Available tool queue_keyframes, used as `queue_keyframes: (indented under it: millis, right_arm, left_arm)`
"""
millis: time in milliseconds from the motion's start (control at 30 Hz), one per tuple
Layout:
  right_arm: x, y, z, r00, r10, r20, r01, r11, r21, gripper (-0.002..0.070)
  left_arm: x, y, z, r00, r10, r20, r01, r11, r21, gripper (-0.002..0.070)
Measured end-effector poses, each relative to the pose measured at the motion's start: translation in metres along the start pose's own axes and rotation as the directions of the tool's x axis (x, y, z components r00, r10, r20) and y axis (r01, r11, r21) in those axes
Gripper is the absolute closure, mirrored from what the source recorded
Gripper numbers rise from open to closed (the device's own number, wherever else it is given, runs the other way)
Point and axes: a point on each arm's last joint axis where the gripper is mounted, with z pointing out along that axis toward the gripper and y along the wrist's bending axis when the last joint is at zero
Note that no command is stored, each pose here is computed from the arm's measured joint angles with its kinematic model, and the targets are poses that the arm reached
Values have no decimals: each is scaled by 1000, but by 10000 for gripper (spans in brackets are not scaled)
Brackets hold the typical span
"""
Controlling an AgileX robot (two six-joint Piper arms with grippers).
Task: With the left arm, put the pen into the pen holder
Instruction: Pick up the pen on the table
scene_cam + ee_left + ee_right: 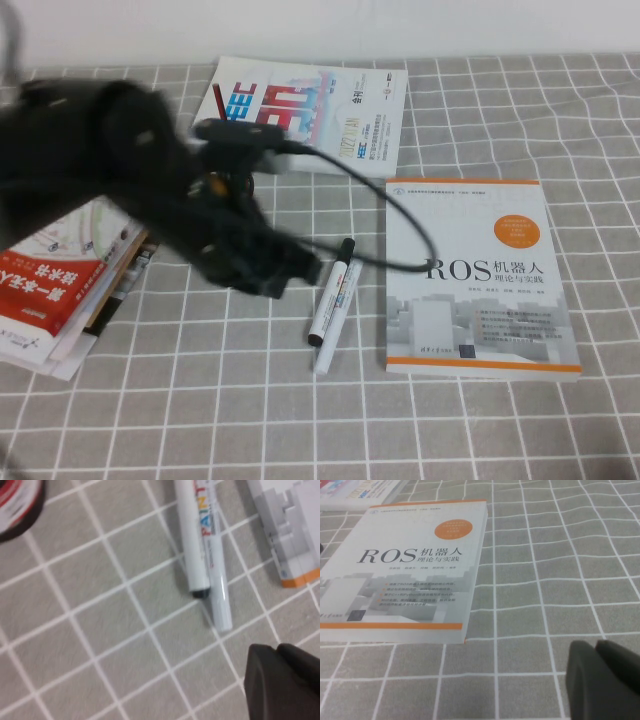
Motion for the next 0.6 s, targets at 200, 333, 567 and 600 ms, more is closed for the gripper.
queue_keyframes:
  millis: [200,333,567,600]
  right_arm:
    - [0,0,0,1000,0,0,0,1000,0,691]
    - [0,0,0,1000,0,0,0,1000,0,691]
    - [0,0,0,1000,0,0,0,1000,0,691]
    - [0,0,0,1000,0,0,0,1000,0,691]
  left_arm:
    - [-36,-5,28,995,49,-92,-50,999,-15,677]
    - [-50,-5,45,989,60,-135,-63,998,-18,677]
    - [-63,-15,68,981,104,-165,-110,994,-25,677]
    - [-64,-19,71,979,118,-169,-124,992,-26,677]
